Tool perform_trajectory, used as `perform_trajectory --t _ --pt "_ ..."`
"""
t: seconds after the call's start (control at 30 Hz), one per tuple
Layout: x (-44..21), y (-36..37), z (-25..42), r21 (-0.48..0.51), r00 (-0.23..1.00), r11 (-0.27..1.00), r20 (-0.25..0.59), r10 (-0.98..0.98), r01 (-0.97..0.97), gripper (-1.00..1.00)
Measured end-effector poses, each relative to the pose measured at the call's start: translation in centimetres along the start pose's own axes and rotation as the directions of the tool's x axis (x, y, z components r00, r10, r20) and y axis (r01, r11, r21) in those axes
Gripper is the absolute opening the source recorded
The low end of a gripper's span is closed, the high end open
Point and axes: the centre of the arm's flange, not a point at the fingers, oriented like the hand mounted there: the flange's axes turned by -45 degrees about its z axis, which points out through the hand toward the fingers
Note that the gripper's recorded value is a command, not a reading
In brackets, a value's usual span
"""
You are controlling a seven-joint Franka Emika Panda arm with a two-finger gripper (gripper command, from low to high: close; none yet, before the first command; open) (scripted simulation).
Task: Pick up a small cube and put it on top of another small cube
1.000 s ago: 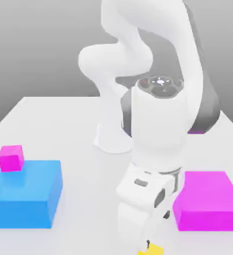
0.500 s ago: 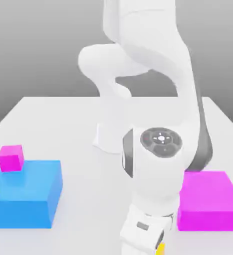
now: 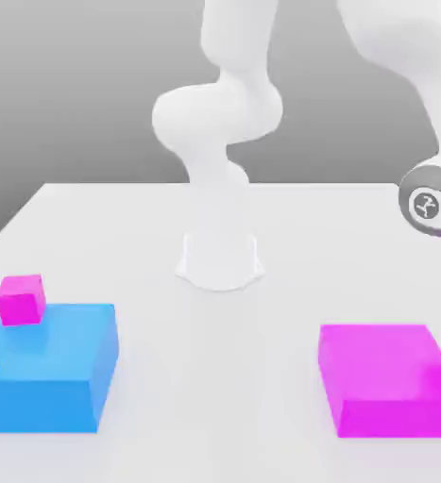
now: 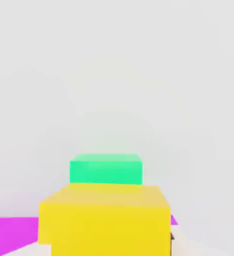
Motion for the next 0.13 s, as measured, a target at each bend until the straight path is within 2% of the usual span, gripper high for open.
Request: perform_trajectory --t 0.13 --pt "0.01 0.0 0.0 0.0 1.0 1.0 0.0 0.0 0.0 1.0"
